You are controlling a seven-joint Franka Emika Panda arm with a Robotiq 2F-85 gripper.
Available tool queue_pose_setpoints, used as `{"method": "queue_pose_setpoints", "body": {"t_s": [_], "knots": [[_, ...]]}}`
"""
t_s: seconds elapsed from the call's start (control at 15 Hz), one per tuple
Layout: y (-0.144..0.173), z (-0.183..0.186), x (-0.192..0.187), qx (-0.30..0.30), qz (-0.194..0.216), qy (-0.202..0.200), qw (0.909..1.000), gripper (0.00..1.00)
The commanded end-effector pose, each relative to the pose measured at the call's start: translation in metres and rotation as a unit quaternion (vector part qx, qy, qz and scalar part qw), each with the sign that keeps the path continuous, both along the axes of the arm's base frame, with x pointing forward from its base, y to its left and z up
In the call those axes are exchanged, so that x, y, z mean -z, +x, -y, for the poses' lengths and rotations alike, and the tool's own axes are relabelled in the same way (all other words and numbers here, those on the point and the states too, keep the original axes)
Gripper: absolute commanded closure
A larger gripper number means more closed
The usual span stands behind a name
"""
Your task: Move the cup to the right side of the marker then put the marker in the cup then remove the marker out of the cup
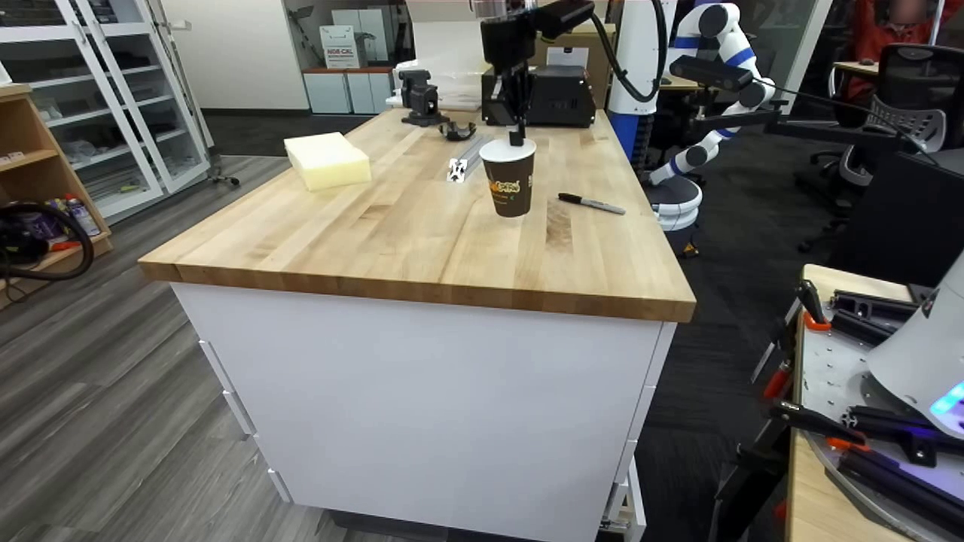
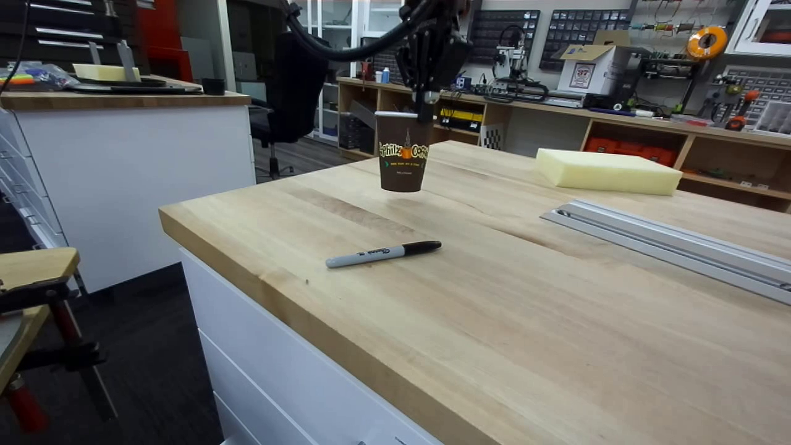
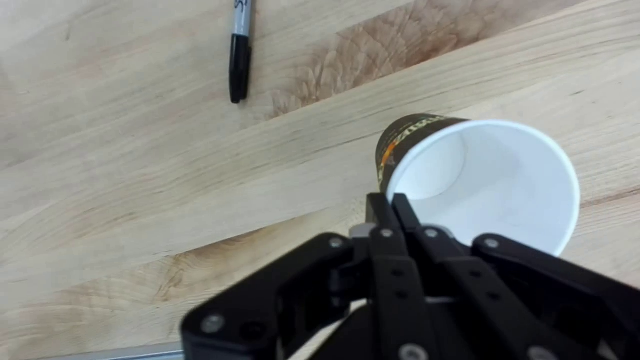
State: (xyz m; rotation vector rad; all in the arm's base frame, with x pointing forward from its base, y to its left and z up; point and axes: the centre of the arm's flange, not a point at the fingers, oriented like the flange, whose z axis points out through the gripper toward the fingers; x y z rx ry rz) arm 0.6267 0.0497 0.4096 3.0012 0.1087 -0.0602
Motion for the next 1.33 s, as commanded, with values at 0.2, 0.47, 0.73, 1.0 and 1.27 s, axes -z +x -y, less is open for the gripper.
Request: {"method": "queue_pose_setpoints", "body": {"t_s": [0.2, 0.47, 0.73, 1.0, 1.27], "knots": [[-0.036, 0.061, -0.019, 0.049, 0.044, -0.007, 0.9978, 0.99], [-0.045, 0.09, -0.02, 0.076, 0.045, -0.014, 0.996, 0.99], [-0.049, 0.112, -0.012, 0.098, 0.048, -0.025, 0.9937, 0.99], [-0.051, 0.132, -0.004, 0.114, 0.055, -0.028, 0.9915, 0.99], [-0.055, 0.152, -0.002, 0.131, 0.052, -0.021, 0.9898, 0.99]]}}
